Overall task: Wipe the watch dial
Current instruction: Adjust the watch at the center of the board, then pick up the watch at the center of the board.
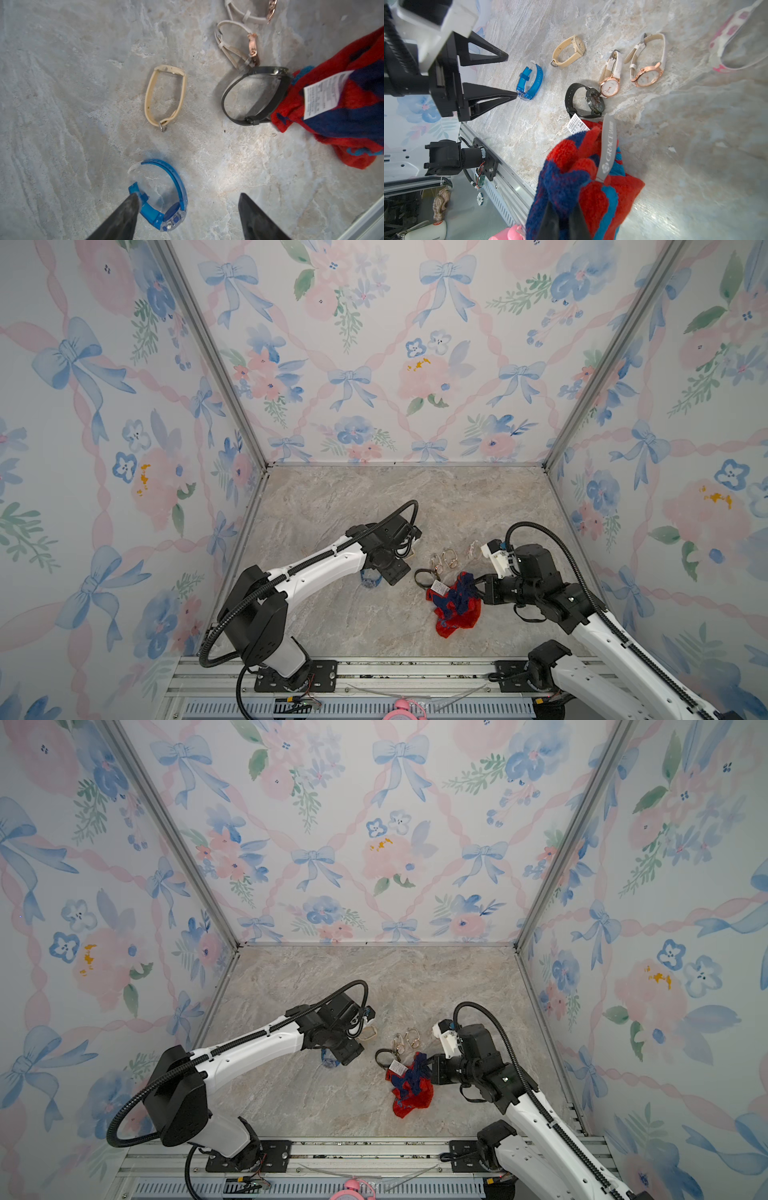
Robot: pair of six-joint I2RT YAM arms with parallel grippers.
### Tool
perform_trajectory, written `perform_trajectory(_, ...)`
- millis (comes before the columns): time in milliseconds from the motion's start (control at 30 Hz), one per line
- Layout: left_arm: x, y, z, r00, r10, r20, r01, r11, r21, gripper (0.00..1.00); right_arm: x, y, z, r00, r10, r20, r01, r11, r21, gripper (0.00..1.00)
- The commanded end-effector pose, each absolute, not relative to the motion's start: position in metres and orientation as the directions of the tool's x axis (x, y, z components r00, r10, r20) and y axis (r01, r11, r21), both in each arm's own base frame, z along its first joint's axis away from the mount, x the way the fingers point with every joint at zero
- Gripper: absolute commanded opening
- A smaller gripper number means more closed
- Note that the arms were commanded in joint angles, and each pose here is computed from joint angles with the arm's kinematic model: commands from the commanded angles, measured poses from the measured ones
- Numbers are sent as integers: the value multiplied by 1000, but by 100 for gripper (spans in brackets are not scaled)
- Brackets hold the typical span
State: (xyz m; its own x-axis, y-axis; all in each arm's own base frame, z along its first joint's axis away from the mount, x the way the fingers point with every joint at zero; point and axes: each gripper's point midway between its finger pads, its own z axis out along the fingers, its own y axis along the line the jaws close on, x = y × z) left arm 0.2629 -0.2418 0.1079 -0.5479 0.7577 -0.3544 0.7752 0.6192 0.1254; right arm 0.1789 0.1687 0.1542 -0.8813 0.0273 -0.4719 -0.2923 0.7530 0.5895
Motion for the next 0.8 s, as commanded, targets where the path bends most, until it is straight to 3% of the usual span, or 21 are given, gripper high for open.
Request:
perform_trajectory(0,262,-232,92,-504,820,-272,814,556,168,68,180,162,167,-873,57,-484,-271,768,581,0)
perform_trajectory(267,263,-219,60,-626,765,-151,744,644,178,57,181,162,165,-878,55,-475,-266,770,580,0)
perform_trajectory(767,245,-204,31,-638,770,12,762,630,150,44,180,160,159,-879,53,-474,-261,779,571,0)
